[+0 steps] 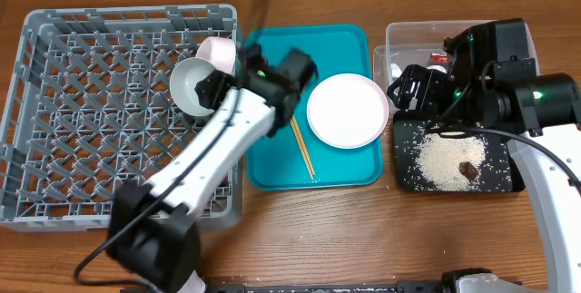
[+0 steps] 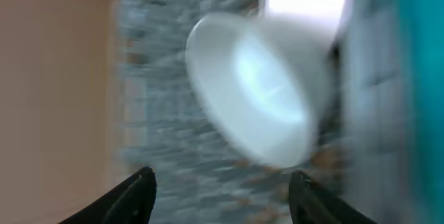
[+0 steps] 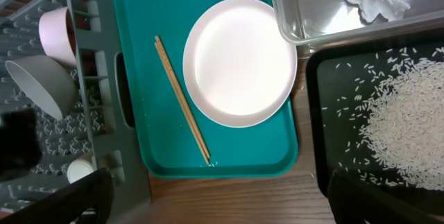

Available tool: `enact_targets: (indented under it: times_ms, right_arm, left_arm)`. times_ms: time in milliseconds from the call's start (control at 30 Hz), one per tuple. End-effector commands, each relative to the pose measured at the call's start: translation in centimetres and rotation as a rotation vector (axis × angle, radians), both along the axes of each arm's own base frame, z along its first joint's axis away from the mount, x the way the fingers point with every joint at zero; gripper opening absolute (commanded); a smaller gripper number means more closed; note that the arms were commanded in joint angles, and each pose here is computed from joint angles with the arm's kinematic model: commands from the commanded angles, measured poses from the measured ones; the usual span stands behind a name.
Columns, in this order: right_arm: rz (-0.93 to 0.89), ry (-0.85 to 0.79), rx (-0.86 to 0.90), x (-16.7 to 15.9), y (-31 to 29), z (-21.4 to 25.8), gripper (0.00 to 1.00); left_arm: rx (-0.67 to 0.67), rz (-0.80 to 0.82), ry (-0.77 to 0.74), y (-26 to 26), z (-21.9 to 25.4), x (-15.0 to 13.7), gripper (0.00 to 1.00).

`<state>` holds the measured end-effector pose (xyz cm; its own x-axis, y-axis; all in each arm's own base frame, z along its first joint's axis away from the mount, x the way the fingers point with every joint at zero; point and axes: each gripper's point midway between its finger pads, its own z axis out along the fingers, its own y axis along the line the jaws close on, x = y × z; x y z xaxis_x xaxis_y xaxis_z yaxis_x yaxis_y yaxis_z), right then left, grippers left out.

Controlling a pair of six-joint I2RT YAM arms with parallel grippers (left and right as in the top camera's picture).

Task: Sort waste into correct bins and load items into the dishwasher
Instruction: 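Lower the white bowl into the rack's back-left area and release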

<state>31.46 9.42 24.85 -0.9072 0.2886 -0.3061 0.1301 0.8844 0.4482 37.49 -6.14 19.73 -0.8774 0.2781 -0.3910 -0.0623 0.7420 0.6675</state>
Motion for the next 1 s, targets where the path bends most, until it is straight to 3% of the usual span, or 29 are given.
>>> enact_targets:
  times_ms: [0, 33, 133, 367, 667, 967]
  right_arm:
    - [-0.001, -0.008, -0.011, 0.2, -0.2, 0.0, 1.00]
    - [-0.002, -0.008, -0.012, 0.2, -0.2, 0.0, 1.00]
    - [-0.002, -0.008, -0.012, 0.2, -0.2, 0.0, 1.00]
    - [-0.001, -0.008, -0.011, 0.2, -0.2, 0.0, 1.00]
    - [-0.001, -0.008, -0.011, 0.2, -0.2, 0.0, 1.00]
    - [-0.002, -0.008, -0.012, 0.2, -0.2, 0.0, 1.00]
  left_arm:
    - [-0.549, 0.026, -0.074, -3.6, 3.2, 0.5, 0.64]
    - [-0.628, 0.033, -0.092, -3.3, 4.2, 0.9, 0.65]
    - [-0.678, 0.023, -0.085, -1.8, 4.6, 1.5, 0.73]
    - [-0.780, -0.248, 0.059, 1.3, 3.0, 3.9, 0.74]
    - [-0.892, -0.420, 0.123, 6.9, -1.5, 6.7, 0.76]
    - [-0.948, -0.487, 0.210, 7.5, -7.5, 8.3, 0.75]
